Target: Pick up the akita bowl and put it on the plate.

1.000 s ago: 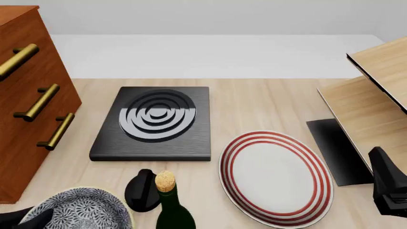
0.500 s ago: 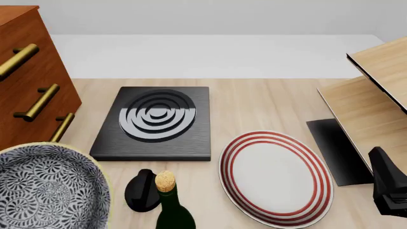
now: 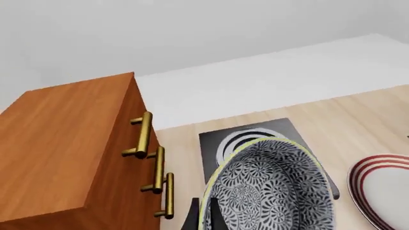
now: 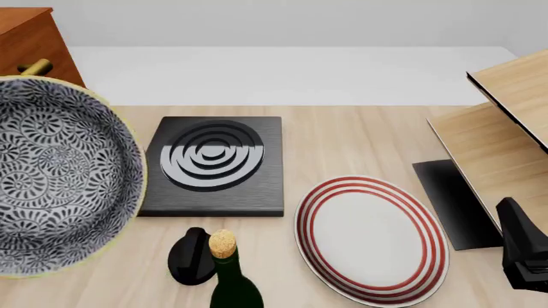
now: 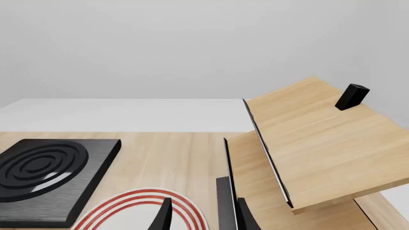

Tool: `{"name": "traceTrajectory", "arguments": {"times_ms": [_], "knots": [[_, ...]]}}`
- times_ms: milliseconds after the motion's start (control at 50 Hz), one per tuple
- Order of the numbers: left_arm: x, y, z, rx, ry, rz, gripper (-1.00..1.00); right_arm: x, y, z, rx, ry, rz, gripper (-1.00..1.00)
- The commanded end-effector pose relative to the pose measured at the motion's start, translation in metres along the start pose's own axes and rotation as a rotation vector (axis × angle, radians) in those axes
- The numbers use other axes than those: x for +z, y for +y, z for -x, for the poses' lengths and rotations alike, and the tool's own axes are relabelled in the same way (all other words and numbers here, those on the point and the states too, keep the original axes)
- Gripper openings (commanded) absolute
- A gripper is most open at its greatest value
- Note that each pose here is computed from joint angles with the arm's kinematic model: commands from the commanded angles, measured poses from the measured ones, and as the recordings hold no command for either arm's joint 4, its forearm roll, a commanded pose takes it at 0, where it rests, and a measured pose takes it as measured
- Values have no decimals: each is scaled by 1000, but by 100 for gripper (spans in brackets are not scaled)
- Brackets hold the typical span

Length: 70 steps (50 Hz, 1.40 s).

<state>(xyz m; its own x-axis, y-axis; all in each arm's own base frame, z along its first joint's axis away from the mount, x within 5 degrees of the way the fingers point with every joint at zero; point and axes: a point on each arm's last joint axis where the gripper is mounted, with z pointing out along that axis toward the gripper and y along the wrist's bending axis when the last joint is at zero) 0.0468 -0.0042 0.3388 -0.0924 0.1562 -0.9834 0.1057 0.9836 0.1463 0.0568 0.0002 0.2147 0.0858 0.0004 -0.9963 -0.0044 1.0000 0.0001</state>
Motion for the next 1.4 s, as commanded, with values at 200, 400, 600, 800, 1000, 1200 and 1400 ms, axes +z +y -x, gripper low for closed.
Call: {"name": "traceTrajectory", "arguments": {"times_ms": [200,400,600,800,1000,1200,1400], "knots": [[54,-1,41,-184,-110,-63,-100,0,0,0,0,0,0,100],[90,-22,55,-266,-58,-209,-100,0,0,0,0,0,0,100],[132,-49,70,-264,17,-305,-100,0,0,0,0,0,0,100],[159,-89,74,-281,103,-431,-100,0,0,0,0,0,0,100],[171,-128,73,-309,164,-536,-100,0,0,0,0,0,0,100],[164,-152,73,-334,202,-619,-100,0,0,0,0,0,0,100],[158,-180,74,-373,219,-707,-100,0,0,0,0,0,0,100]]}}
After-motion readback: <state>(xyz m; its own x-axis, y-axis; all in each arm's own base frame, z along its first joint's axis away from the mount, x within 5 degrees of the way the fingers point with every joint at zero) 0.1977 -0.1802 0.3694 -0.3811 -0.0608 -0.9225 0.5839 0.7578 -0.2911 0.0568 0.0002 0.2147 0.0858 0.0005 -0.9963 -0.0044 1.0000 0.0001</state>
